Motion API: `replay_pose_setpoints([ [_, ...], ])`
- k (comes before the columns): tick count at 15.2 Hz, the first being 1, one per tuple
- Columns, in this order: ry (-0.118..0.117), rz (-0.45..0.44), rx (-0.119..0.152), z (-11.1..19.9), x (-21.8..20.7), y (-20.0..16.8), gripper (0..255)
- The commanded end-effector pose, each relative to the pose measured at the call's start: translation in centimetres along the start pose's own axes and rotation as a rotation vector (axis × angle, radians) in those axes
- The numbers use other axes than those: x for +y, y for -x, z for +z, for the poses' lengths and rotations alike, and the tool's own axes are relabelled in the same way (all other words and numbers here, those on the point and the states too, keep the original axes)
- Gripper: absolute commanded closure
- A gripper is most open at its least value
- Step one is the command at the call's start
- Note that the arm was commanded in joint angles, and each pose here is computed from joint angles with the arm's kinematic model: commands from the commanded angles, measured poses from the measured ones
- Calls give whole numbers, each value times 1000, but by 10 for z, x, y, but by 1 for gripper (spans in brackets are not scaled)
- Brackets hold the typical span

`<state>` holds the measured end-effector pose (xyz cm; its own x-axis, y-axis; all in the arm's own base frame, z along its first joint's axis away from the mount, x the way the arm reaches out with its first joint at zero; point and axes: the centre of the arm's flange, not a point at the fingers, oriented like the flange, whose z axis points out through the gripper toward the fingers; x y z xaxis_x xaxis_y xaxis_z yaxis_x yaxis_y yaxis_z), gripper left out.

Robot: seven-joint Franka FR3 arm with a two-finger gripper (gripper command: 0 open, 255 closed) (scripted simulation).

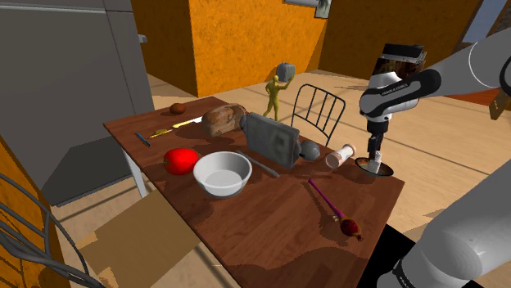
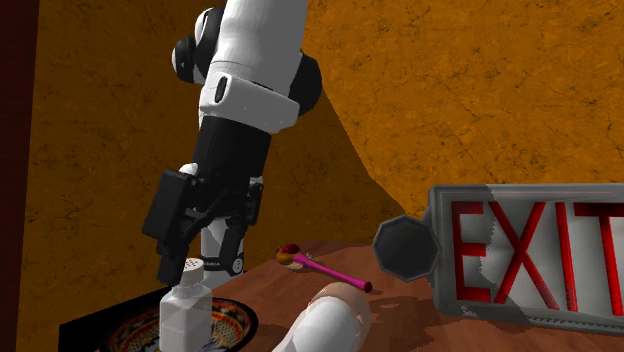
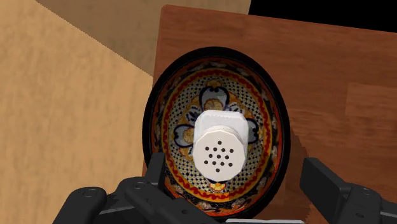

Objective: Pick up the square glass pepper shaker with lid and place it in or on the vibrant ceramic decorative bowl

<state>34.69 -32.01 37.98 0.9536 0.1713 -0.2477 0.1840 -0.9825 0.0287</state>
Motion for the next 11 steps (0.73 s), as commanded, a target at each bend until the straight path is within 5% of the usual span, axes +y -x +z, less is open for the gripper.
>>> replay_pose_setpoints([
  [1,0,0,0,-20,0,0,0],
  [3,0,0,0,-44,0,0,0],
  [11,0,0,0,-44,0,0,0],
])
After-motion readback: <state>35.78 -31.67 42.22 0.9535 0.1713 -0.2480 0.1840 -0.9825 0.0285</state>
